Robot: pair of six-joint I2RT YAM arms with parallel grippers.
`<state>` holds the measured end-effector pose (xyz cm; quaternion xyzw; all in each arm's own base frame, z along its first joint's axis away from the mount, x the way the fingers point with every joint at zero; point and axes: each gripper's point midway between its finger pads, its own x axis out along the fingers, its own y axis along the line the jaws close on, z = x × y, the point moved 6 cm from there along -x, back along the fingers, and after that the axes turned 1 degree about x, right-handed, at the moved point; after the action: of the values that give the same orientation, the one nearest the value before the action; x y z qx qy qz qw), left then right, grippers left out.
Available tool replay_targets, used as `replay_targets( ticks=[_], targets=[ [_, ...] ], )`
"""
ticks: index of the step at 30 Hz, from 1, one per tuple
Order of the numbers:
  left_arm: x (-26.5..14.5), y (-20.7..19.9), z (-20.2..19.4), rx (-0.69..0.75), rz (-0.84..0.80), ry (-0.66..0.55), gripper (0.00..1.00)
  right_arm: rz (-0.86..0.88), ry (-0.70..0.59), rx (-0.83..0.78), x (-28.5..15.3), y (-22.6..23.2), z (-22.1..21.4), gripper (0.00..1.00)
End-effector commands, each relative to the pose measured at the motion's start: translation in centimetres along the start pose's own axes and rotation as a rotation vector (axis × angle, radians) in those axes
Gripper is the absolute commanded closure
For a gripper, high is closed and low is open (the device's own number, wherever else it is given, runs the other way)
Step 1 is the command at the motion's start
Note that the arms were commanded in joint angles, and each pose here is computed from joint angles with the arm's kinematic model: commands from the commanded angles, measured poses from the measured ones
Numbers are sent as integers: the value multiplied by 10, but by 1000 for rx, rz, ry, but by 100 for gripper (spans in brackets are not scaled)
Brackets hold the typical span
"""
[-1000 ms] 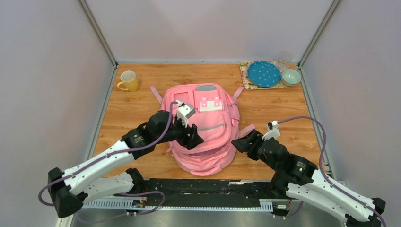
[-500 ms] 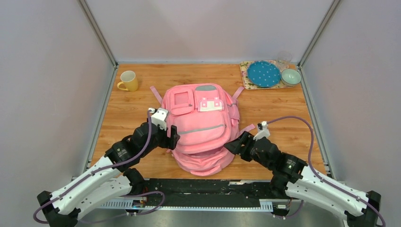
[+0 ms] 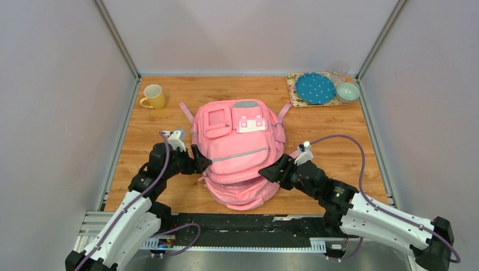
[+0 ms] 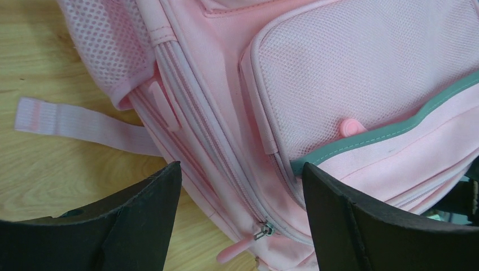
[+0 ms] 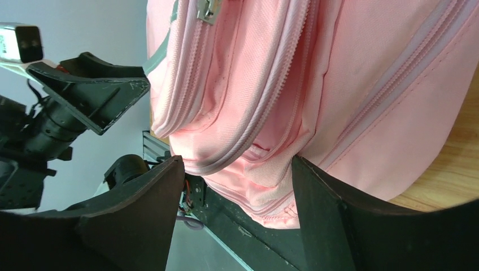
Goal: Pack the student bag
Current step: Zip the student bag at the center of the board.
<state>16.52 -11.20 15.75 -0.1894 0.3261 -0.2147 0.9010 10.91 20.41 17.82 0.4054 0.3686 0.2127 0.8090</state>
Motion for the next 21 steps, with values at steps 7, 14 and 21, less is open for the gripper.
replay_targets(
  ticks=[7,14,21],
  targets=[
    [8,-19,-13,-92,-262,42,20,-30,-60,83,6,-17,-1,25],
    [12,-15,-24,-109,-273,67,46,-71,-95,52,12,-23,2,34],
    [15,-12,-32,-133,-277,76,76,-84,-112,-23,17,-7,16,45]
  ],
)
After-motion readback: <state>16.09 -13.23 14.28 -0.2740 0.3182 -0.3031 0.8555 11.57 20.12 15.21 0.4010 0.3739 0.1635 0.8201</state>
